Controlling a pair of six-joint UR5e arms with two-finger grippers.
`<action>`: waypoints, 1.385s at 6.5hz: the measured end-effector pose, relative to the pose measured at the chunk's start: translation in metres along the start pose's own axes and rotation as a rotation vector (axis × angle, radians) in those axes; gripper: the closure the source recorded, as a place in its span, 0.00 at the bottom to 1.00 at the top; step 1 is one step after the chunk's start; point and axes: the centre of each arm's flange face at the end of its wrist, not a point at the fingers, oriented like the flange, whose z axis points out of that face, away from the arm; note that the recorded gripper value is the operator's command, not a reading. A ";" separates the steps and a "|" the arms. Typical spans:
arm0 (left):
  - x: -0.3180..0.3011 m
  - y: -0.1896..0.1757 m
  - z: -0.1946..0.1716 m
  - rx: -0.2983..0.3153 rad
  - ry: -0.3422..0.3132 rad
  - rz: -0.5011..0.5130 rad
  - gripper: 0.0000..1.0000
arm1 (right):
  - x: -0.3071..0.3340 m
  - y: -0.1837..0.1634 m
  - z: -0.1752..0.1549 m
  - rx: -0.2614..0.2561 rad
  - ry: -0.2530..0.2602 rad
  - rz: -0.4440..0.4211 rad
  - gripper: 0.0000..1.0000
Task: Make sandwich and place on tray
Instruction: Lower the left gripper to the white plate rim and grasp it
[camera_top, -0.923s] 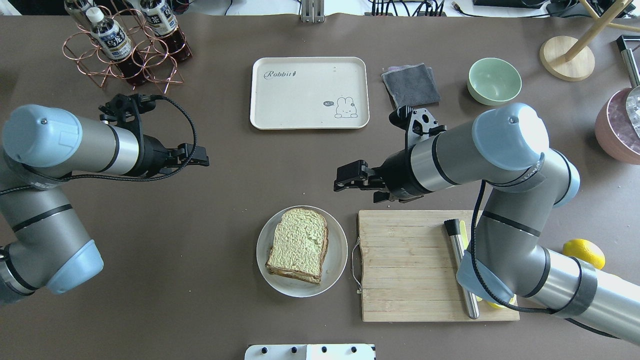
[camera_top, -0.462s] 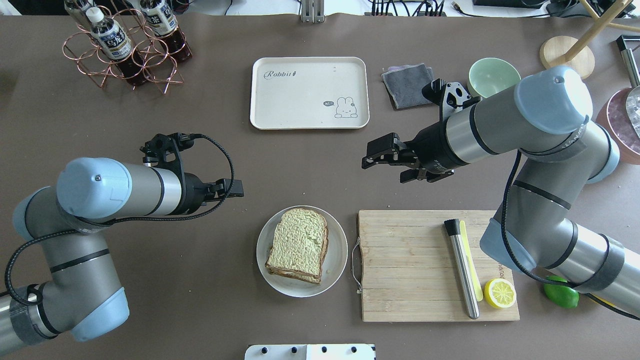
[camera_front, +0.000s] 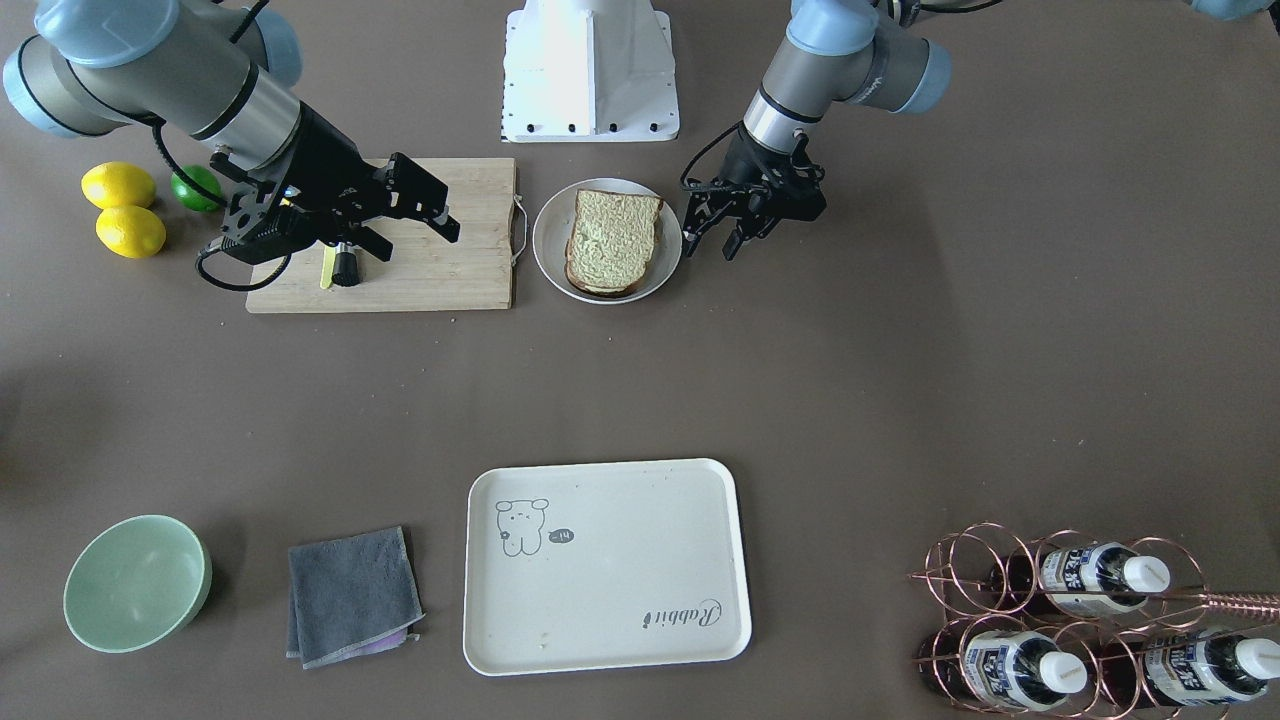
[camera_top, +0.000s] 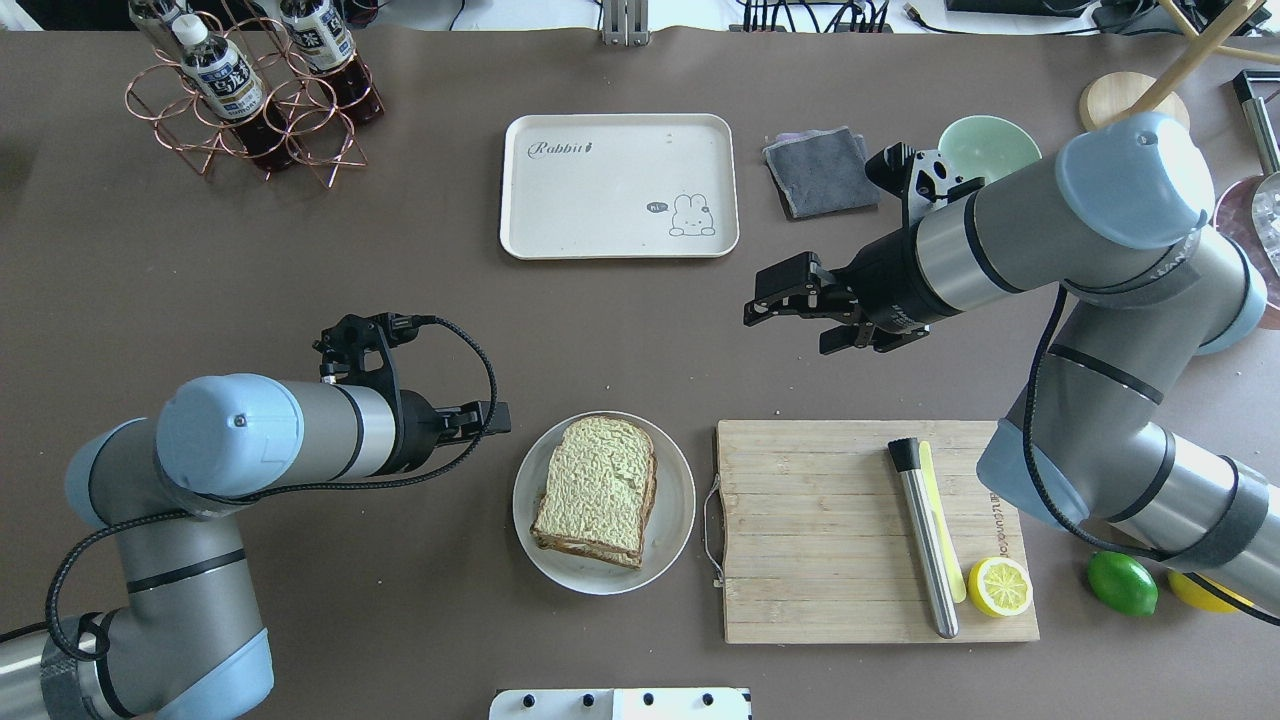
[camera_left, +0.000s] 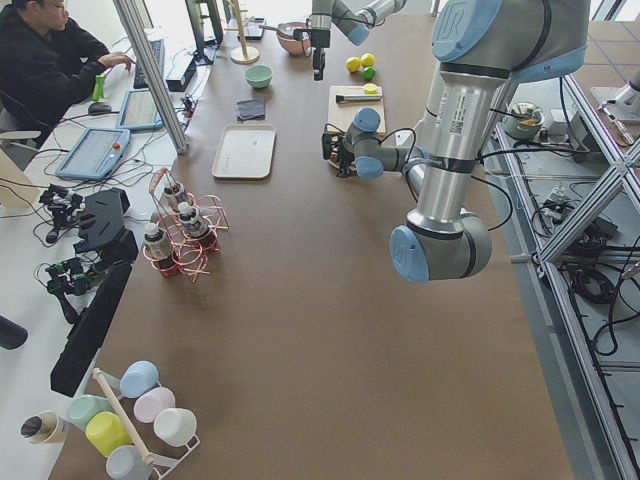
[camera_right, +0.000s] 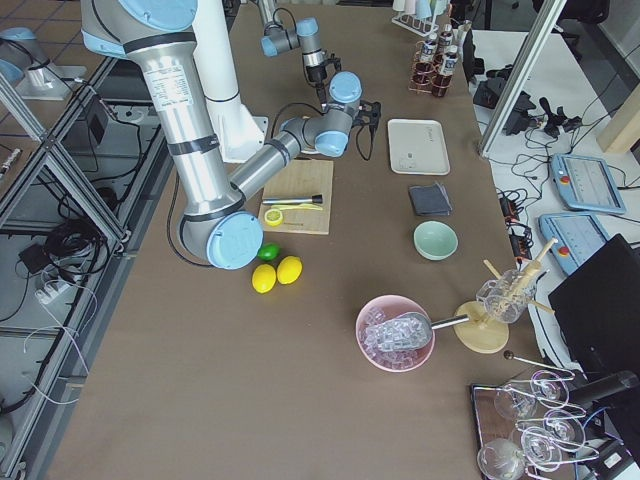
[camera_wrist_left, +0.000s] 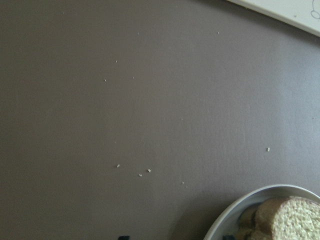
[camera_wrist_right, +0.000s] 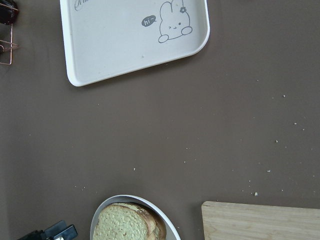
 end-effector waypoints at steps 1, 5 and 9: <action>0.002 0.012 0.004 -0.004 0.000 0.002 0.44 | 0.004 -0.002 -0.004 -0.010 -0.001 -0.008 0.00; 0.010 0.031 0.019 -0.008 -0.004 0.003 0.64 | 0.008 -0.003 -0.006 -0.026 0.000 -0.026 0.00; 0.015 0.035 0.032 -0.011 -0.013 0.003 1.00 | 0.010 -0.003 -0.005 -0.024 0.004 -0.025 0.00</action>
